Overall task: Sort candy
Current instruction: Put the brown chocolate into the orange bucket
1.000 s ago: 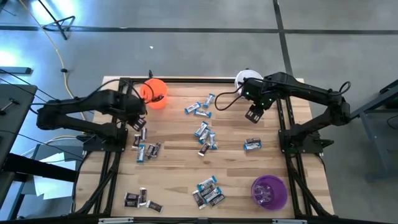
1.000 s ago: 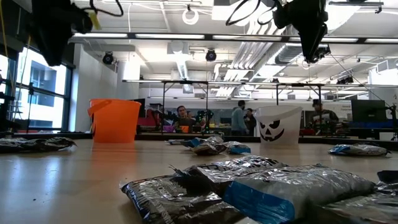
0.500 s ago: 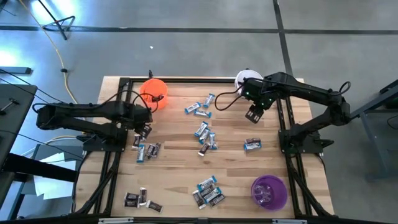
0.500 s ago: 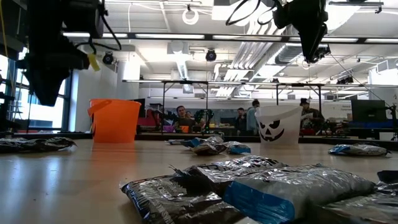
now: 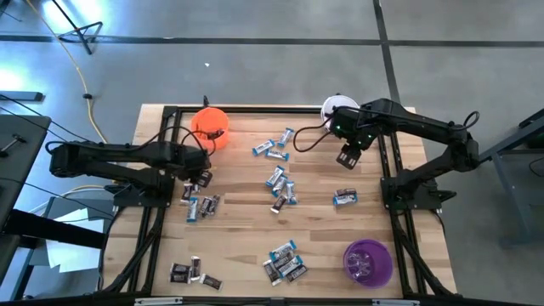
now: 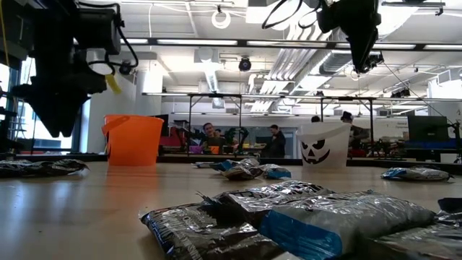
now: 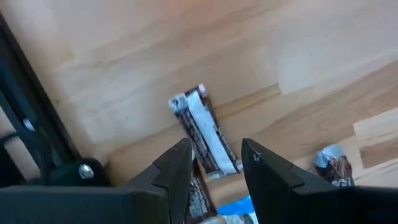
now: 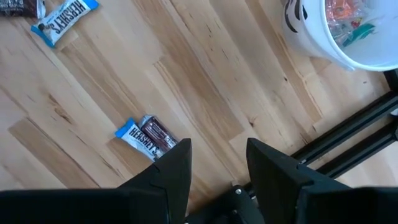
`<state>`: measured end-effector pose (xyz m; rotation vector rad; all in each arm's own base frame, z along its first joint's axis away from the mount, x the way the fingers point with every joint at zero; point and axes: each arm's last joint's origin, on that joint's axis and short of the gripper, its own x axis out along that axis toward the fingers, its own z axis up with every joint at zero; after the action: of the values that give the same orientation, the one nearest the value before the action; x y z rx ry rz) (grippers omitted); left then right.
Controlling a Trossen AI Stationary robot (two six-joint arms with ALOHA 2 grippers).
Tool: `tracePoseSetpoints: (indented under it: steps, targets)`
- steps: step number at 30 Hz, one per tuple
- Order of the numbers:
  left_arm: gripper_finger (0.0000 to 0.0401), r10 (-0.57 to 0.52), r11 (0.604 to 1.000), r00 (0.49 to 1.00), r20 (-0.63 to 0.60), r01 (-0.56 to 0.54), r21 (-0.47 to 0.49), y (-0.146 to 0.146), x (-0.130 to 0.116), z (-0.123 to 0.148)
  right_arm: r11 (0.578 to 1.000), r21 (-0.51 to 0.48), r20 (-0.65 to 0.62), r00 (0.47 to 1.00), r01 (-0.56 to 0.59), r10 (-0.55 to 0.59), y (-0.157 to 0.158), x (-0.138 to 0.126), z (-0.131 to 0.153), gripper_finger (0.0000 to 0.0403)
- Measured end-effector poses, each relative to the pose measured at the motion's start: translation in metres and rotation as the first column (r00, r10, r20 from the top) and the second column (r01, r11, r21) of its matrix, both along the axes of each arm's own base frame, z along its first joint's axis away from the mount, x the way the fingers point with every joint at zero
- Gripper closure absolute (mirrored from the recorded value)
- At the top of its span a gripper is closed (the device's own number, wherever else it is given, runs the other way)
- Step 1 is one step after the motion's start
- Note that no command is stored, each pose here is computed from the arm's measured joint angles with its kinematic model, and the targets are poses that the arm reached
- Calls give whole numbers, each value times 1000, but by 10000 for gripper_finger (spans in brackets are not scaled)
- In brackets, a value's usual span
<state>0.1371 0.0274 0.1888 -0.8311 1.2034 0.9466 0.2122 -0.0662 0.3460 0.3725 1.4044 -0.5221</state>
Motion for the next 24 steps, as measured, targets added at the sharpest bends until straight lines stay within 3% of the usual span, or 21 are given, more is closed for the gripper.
tracePoseSetpoints:
  steps: [11, 24]
  targets:
    - [271, 161, 981, 986, 49, -155, -114, -3, -2, -25, 999, -2, -12, 999, -52, 52, 0, 0, 0, 253]
    - [271, 189, 978, 982, 1, -188, -96, -4, -10, -62, 998, -2, -14, 998, -69, 69, 0, -1, 0, 253]
